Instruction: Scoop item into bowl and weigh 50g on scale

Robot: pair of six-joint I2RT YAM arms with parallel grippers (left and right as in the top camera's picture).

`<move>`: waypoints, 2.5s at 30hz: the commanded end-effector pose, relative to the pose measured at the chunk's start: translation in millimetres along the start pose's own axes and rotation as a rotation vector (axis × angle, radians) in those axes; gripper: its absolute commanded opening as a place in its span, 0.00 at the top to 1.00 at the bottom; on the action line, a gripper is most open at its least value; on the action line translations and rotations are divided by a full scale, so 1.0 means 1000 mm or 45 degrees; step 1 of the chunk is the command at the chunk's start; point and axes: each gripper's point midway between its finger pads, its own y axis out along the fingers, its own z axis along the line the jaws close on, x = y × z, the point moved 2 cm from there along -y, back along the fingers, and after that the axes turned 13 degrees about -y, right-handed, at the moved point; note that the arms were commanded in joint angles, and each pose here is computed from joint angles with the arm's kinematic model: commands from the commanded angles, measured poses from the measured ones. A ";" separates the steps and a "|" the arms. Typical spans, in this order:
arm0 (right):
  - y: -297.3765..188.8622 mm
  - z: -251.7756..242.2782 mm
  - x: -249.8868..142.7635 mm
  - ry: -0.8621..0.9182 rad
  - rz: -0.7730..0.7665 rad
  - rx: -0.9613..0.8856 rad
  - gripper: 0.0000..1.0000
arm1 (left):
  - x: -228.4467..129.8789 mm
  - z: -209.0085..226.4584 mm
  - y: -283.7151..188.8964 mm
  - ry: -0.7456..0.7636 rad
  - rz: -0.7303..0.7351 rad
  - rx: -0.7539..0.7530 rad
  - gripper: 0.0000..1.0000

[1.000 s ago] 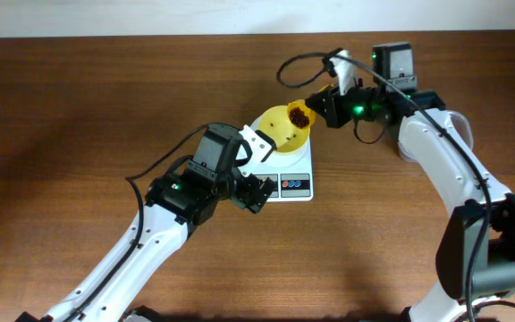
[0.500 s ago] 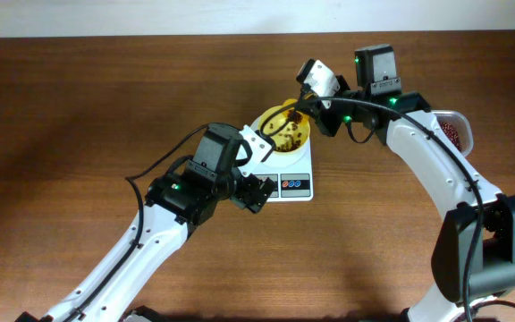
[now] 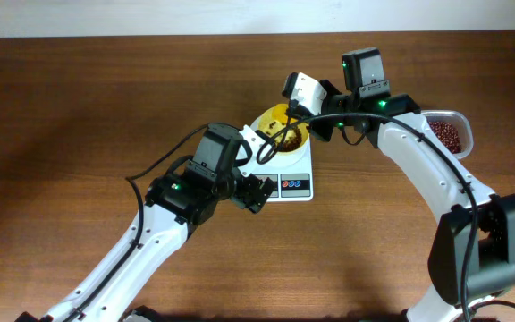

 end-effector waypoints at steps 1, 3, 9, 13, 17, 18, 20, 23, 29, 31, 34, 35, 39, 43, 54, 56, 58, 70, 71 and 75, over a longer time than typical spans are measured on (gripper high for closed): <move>0.002 -0.010 0.003 -0.011 0.007 -0.051 0.96 | 0.004 -0.001 -0.006 -0.016 -0.029 -0.012 0.01; 0.000 -0.021 0.008 0.095 -0.030 -0.106 0.96 | 0.004 -0.001 -0.006 -0.016 -0.029 -0.012 0.01; -0.027 -0.067 0.004 0.582 -0.158 -0.292 0.96 | 0.004 -0.001 -0.006 -0.016 -0.029 -0.012 0.01; -0.060 -0.093 -0.027 0.878 -0.190 -0.405 0.96 | 0.004 -0.001 -0.006 -0.016 -0.029 -0.012 0.01; -0.100 -0.117 -0.062 1.124 -0.228 -0.534 0.96 | 0.004 -0.001 -0.006 -0.016 -0.029 -0.012 0.01; -0.107 -0.120 -0.067 1.154 -0.233 -0.557 0.96 | 0.004 -0.001 -0.006 -0.016 -0.029 -0.012 0.01; -0.129 -0.128 -0.081 1.220 -0.252 -0.622 0.96 | 0.004 -0.001 -0.006 -0.016 -0.029 -0.012 0.01; -0.167 -0.137 -0.101 1.310 -0.272 -0.726 0.96 | 0.004 -0.001 -0.006 -0.016 -0.029 -0.012 0.01; -0.218 -0.130 -0.161 1.456 -0.185 -0.854 0.96 | 0.004 -0.001 -0.006 -0.016 -0.029 -0.012 0.01; -0.236 -0.123 -0.178 1.522 -0.178 -0.870 0.96 | 0.004 -0.001 -0.006 -0.016 -0.029 -0.012 0.01; -0.254 -0.116 -0.181 1.552 -0.224 -0.851 0.96 | 0.004 -0.001 -0.006 -0.016 -0.029 -0.012 0.01; -0.259 -0.115 -0.179 1.554 -0.237 -0.848 0.96 | 0.004 -0.001 -0.006 -0.016 -0.029 -0.012 0.01; -0.255 -0.095 -0.175 1.675 -0.192 -0.778 0.96 | 0.004 -0.001 -0.006 -0.016 -0.029 -0.012 0.01; -0.238 -0.052 -0.196 1.930 0.062 -0.711 0.96 | 0.004 -0.001 -0.006 -0.016 -0.029 -0.012 0.01; -0.241 -0.026 -0.233 1.745 0.911 -1.161 0.96 | 0.004 -0.001 -0.006 -0.016 -0.029 -0.012 0.01; -0.248 -0.025 -0.240 1.732 0.979 -1.213 0.96 | 0.004 -0.001 -0.006 -0.016 -0.029 -0.012 0.01; -0.245 -0.025 -0.249 1.728 1.014 -1.229 0.96 | 0.004 -0.001 -0.006 -0.016 -0.029 -0.012 0.01; -0.200 -0.019 -0.272 1.808 0.943 -1.026 0.96 | 0.004 -0.001 -0.006 -0.016 -0.029 -0.012 0.01; -0.197 -0.019 -0.271 1.813 0.925 -1.012 0.96 | 0.004 -0.001 -0.006 -0.016 -0.029 -0.012 0.01; -0.187 -0.019 -0.268 1.834 0.871 -0.948 0.96 | 0.004 -0.001 -0.006 -0.016 -0.029 -0.012 0.01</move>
